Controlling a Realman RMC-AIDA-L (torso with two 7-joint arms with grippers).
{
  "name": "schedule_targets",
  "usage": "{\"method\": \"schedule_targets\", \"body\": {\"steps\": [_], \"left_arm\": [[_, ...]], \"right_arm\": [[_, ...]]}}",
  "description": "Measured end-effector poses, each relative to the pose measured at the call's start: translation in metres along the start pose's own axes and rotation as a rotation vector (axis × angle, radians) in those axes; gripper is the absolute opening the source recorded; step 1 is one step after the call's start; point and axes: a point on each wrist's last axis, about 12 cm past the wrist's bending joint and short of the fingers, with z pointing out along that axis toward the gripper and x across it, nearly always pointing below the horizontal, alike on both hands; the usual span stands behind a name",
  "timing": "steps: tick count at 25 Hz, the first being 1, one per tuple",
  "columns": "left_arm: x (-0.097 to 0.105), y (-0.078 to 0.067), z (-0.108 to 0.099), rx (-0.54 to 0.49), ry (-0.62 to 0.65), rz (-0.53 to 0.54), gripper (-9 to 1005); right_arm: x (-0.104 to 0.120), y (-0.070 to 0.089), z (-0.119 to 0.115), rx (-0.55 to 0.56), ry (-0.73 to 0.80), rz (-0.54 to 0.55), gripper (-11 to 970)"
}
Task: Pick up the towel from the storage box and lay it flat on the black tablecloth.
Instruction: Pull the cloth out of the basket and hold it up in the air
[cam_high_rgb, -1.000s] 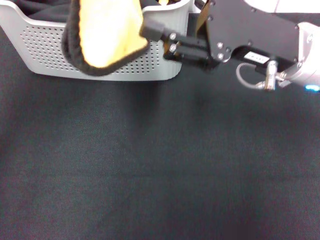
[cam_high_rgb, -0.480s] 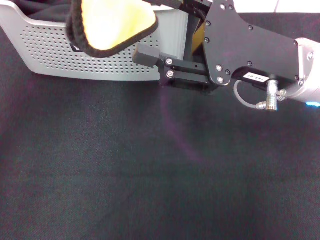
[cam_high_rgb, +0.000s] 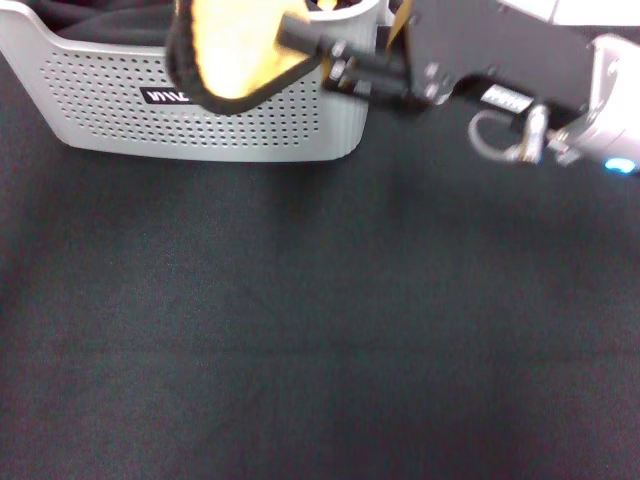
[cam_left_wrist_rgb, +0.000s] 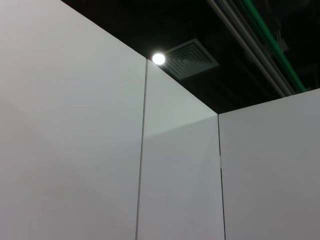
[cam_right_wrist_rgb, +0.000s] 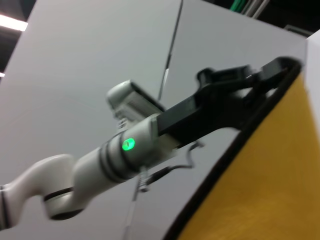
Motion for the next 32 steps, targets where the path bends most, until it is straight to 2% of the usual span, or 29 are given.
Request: {"method": "schedule_targets", "body": {"steps": [9,13,16,23,27,32], "left_arm": [[-0.002,-0.001,-0.003,-0.001,0.0,0.016,25],[-0.001,-0.004,-0.001,0.024,0.003,0.013,25],[0.001,-0.008,0.001,0.055,0.007,0.003,25],[0.001,-0.018,0.0,0.134,-0.016,-0.013,25],[-0.002,-0.02,-0.006,0.146,-0.05,-0.013,25],[-0.003,-0.019,-0.015,0.126,-0.077,0.002,26]], "right_arm": [[-0.016,-0.016,-0.029,0.124,-0.024,-0.051,721],[-0.023,-0.028,-0.038,0.192,-0.032,-0.085,721],[-0.023,-0.038,-0.032,0.21,-0.025,-0.101,721],[-0.016,-0.064,0.0,0.232,0.042,-0.131,721],[-0.012,-0.068,0.018,0.189,0.046,-0.118,721],[-0.009,-0.062,0.039,0.107,0.046,-0.105,721]]}}
